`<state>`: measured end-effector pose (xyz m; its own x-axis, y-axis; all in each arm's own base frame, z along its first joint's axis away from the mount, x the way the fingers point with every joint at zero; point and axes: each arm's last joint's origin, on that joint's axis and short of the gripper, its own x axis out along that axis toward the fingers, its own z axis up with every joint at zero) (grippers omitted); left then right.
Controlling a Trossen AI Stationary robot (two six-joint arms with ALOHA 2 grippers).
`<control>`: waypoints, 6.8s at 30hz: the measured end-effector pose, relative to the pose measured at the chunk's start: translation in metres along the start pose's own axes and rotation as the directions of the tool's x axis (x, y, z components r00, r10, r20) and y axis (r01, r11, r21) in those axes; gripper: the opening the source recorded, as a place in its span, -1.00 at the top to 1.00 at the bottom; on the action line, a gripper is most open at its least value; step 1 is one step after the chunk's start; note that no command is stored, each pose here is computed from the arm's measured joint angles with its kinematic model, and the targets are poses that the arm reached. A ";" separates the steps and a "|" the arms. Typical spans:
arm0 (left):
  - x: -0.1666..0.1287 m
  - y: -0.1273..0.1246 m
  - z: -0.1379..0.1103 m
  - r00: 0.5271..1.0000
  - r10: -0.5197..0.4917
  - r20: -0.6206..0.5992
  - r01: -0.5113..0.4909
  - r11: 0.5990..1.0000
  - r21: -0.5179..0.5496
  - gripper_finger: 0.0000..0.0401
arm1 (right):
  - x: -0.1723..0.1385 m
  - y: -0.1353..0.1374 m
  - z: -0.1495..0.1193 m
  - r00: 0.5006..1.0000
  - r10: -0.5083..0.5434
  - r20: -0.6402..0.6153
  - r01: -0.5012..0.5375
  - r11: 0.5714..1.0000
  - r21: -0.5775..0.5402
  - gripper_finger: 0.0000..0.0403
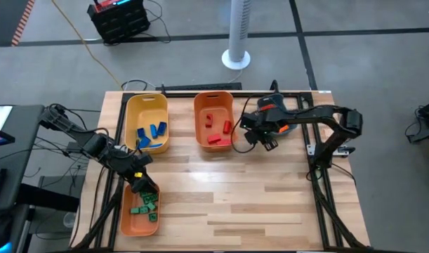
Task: Sort blocks
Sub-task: Put the red game piece into the top orange bin, then return to Home Position
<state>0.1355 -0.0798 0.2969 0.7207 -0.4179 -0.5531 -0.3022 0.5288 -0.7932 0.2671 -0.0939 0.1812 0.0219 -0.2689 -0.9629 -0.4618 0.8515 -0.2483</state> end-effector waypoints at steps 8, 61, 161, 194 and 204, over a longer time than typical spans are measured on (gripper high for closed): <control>0.000 0.000 0.000 1.000 0.000 0.001 0.000 1.000 0.021 -0.30 | -0.014 -0.010 -0.009 0.983 0.000 0.183 -0.008 0.999 0.046 -0.16; 0.000 0.003 0.000 0.999 0.042 0.017 -0.043 0.997 0.066 -0.30 | -0.078 -0.035 0.001 0.911 -0.071 0.406 -0.145 0.868 0.475 0.69; -0.010 0.130 -0.004 0.344 -0.275 0.898 -0.257 0.892 0.372 -0.30 | -0.066 0.170 -0.124 0.064 -0.833 0.550 -0.850 0.243 0.467 0.52; -0.016 0.131 0.001 0.258 -0.239 0.936 -0.215 0.931 0.296 -0.30 | -0.092 0.133 -0.158 -0.206 -0.940 0.272 -0.639 0.340 0.690 1.00; -0.016 0.130 0.001 0.266 -0.250 0.931 -0.214 0.927 0.309 -0.30 | -0.079 0.135 -0.157 0.069 -0.873 0.483 -0.592 0.354 0.724 1.00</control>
<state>0.0851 -0.0037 0.2025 0.8479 0.4449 0.2882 -0.2410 0.8078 -0.5380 0.0643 -0.0282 0.2402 0.8332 -0.5441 0.0987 0.4657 0.7866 0.4054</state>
